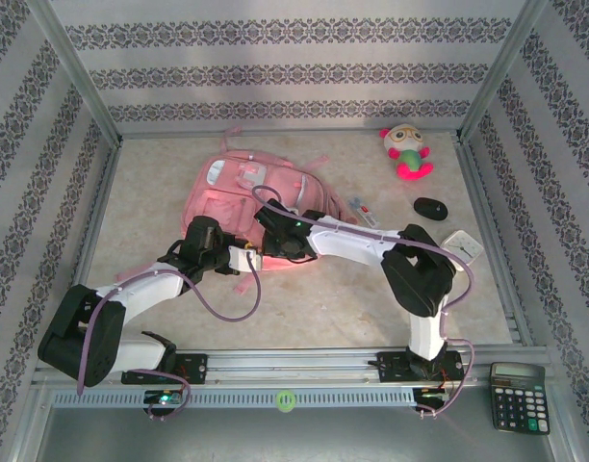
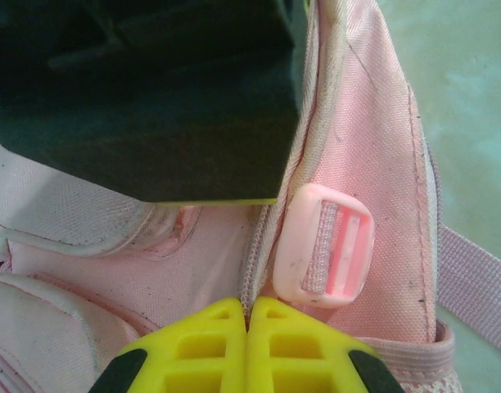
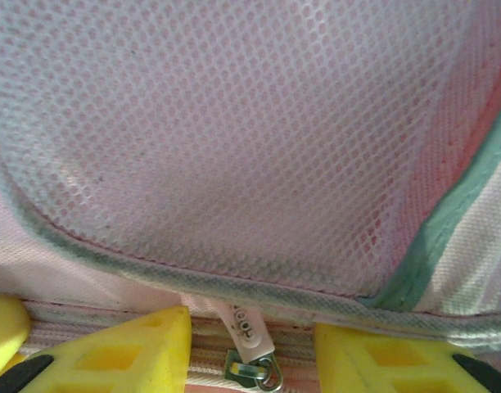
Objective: Pack the student bag
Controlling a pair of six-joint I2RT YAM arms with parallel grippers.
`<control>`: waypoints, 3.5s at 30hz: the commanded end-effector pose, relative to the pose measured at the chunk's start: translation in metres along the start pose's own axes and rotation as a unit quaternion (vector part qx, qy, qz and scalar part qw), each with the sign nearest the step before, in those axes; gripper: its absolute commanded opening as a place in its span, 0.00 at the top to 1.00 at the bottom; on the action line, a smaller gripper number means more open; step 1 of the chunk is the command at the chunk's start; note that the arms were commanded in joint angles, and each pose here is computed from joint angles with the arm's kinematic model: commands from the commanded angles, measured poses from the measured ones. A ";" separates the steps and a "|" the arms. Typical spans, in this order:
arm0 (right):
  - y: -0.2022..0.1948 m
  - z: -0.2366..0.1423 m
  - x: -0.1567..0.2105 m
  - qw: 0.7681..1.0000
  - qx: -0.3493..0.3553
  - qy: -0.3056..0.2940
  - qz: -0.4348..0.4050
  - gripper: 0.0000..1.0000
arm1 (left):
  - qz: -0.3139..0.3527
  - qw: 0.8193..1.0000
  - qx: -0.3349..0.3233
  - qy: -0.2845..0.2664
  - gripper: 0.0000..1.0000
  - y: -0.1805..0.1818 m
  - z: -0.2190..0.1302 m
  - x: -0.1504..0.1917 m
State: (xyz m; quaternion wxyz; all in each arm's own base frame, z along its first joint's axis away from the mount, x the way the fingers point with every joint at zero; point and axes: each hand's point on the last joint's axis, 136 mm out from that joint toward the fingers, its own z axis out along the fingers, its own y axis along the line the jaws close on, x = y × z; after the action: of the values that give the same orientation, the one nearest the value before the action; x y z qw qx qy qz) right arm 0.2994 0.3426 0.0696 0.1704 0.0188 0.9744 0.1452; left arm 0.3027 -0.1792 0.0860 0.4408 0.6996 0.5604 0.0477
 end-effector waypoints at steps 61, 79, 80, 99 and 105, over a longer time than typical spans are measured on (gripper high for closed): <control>-0.052 -0.062 -0.009 0.964 -0.260 -0.058 0.021 0.60 | -0.011 0.986 0.151 -0.074 0.51 -0.017 0.025 -0.062; -0.065 -0.038 0.011 0.959 -0.281 0.035 0.001 0.58 | 0.037 0.996 0.011 -0.085 0.94 -0.013 0.051 -0.052; -0.066 -0.039 0.012 0.957 -0.286 0.042 0.005 0.58 | 0.038 0.995 0.004 -0.088 0.96 -0.014 0.050 -0.053; -0.039 -0.024 -0.010 0.944 -0.320 0.038 0.079 0.56 | 0.102 0.985 -0.085 -0.112 1.00 -0.007 0.044 -0.071; -0.007 -0.025 -0.016 0.927 -0.368 0.028 0.070 0.65 | 0.106 0.984 -0.084 -0.112 1.00 -0.008 0.044 -0.072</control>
State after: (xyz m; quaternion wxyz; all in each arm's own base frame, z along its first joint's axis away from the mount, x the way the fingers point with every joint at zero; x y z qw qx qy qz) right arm 0.2918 0.3035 0.0672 0.0933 0.0337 0.8858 0.4534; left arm 0.3034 -0.2455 0.0673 0.5170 0.7129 0.4685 0.0713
